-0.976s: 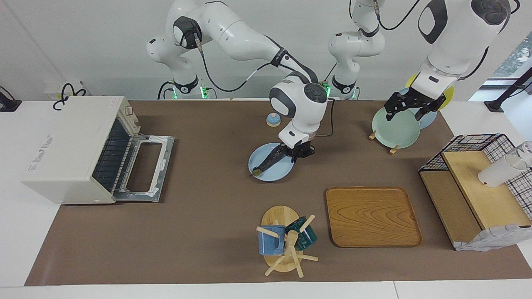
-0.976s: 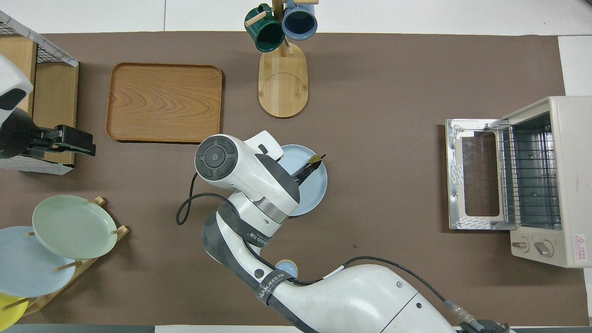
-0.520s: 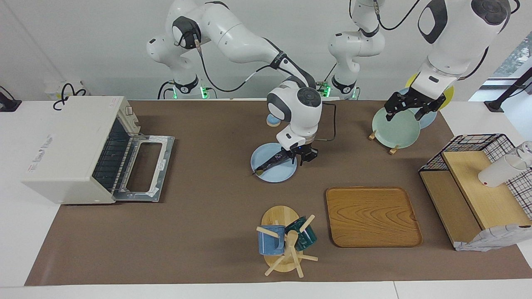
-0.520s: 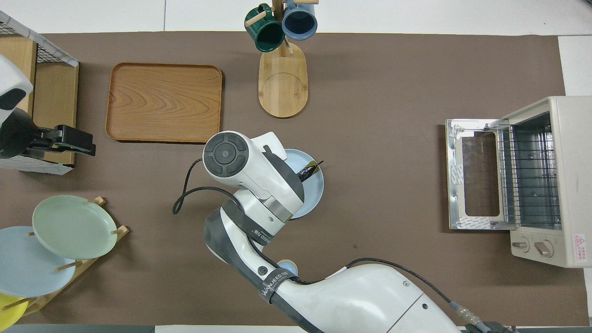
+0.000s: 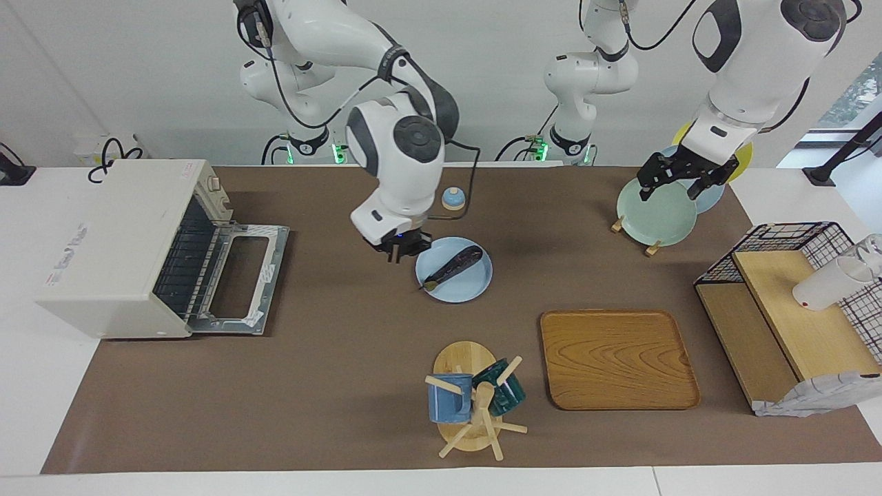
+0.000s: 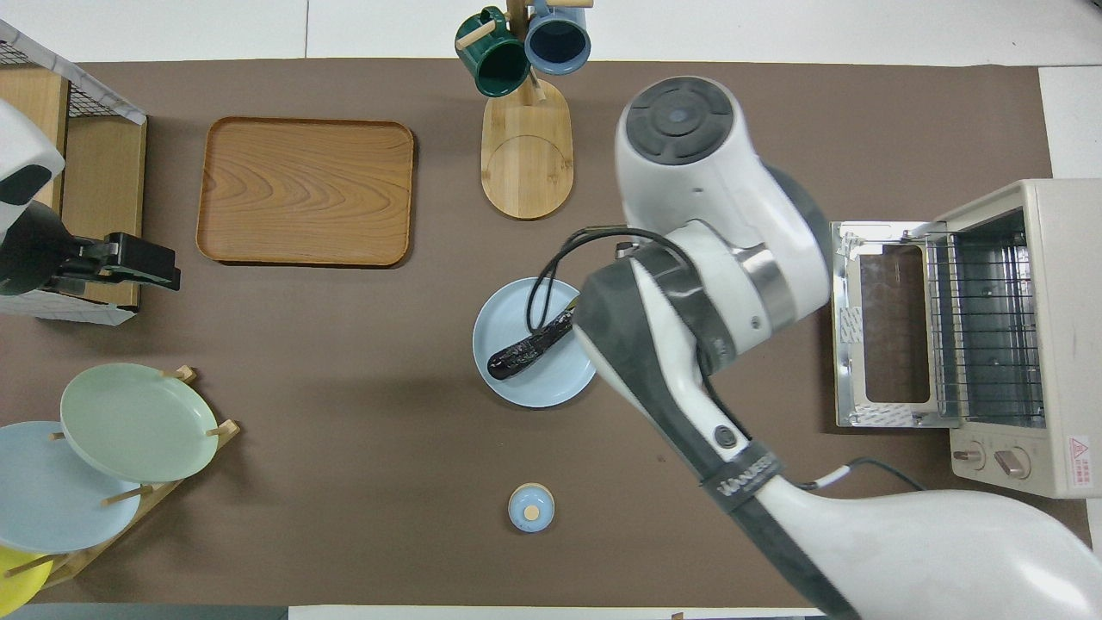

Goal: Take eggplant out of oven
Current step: 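Lower the plate onto the table center and open the right gripper, then reach the left gripper to the eggplant while the right gripper withdraws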

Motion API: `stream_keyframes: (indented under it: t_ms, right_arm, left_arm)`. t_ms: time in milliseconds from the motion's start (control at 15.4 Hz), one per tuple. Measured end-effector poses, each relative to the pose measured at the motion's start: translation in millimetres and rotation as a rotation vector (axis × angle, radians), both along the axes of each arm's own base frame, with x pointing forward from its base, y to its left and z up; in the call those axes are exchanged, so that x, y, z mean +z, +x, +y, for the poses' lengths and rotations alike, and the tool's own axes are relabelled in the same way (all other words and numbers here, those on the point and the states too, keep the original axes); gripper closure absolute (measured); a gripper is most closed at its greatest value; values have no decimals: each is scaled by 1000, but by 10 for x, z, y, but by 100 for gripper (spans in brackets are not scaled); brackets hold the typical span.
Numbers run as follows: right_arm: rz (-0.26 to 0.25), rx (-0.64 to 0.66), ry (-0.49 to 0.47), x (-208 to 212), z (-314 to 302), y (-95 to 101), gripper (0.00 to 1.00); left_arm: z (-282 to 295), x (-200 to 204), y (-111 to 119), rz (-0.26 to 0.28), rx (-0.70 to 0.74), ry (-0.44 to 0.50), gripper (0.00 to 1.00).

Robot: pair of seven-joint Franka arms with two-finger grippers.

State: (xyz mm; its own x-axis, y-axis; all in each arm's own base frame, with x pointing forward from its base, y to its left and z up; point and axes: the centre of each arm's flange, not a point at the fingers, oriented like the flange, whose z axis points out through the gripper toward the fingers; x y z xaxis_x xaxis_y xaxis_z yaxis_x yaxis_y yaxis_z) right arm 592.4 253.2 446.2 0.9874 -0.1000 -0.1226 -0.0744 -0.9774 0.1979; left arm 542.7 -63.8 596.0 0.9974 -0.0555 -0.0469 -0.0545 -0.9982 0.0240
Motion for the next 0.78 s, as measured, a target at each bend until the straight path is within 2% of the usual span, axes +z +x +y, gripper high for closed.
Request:
stream_keyframes:
  t_ms: [130, 455, 585, 780]
  right_arm:
    - [34, -21, -42, -243, -512, -67, 99]
    - [11, -12, -106, -1146, -1300, -385, 99]
    - [23, 12, -92, -1280, -1541, -440, 99]
    - [7, 20, -74, -1358, -1761, -446, 99]
  left_arm:
    - [-143, 3, -11, -6, -27, -1, 0]
    - [-945, -166, -77, -37, -104, -72, 0]
    - [-1218, -331, -78, -48, -137, -86, 0]
    - [-1691, -672, -46, -45, -199, -107, 0]
